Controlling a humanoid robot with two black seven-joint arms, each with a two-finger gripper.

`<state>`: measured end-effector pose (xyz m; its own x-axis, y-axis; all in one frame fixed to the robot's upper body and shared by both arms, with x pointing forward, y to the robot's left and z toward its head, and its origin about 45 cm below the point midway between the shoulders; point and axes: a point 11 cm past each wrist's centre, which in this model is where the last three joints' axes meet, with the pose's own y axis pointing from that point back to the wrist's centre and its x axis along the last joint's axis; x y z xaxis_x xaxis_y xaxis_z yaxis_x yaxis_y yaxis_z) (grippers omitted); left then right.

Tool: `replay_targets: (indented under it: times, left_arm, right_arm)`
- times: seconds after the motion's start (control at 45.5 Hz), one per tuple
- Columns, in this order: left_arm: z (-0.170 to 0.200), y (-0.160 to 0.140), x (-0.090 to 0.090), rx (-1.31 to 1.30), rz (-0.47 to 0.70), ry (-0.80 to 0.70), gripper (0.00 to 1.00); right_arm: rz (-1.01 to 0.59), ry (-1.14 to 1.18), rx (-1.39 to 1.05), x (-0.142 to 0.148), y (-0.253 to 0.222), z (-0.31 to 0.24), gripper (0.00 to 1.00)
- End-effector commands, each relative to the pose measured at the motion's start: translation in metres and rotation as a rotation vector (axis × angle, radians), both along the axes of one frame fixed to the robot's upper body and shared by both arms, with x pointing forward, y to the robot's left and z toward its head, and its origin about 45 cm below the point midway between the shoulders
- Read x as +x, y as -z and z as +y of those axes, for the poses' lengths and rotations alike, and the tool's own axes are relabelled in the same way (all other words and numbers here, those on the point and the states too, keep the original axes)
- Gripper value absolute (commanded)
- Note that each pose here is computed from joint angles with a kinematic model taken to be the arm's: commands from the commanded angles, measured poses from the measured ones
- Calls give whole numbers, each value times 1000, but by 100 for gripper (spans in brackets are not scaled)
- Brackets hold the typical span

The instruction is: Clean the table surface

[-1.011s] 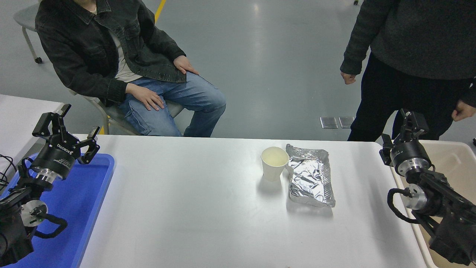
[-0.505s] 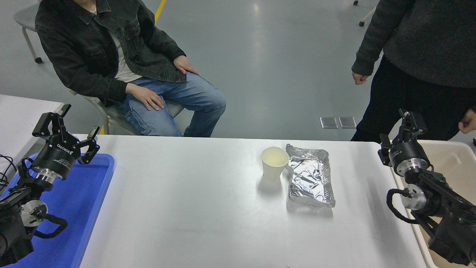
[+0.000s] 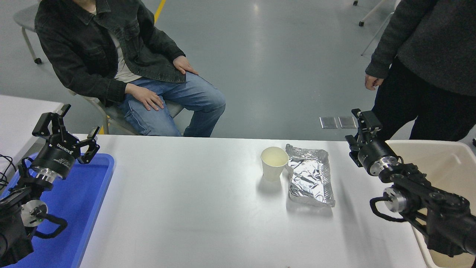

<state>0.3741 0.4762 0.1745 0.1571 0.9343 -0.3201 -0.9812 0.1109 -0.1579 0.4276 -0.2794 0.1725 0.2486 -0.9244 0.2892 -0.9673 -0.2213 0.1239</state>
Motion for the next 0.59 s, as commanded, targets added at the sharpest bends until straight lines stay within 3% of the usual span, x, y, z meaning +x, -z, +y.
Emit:
replay_targets:
  times: [0.0,0.33,0.571]
  left_arm:
    - [0,0,0,-1,-1,-1,100]
    - [0,0,0,-1,-1,-1,100]
    - [0,0,0,-1,-1,-1,100]
  right_arm:
    - [-38,-206,-189,0,-17,44,100]
    - [-21,-423,-433,-6,-29,69,100]
    - [153,-489,-615,-19,0,83,97]
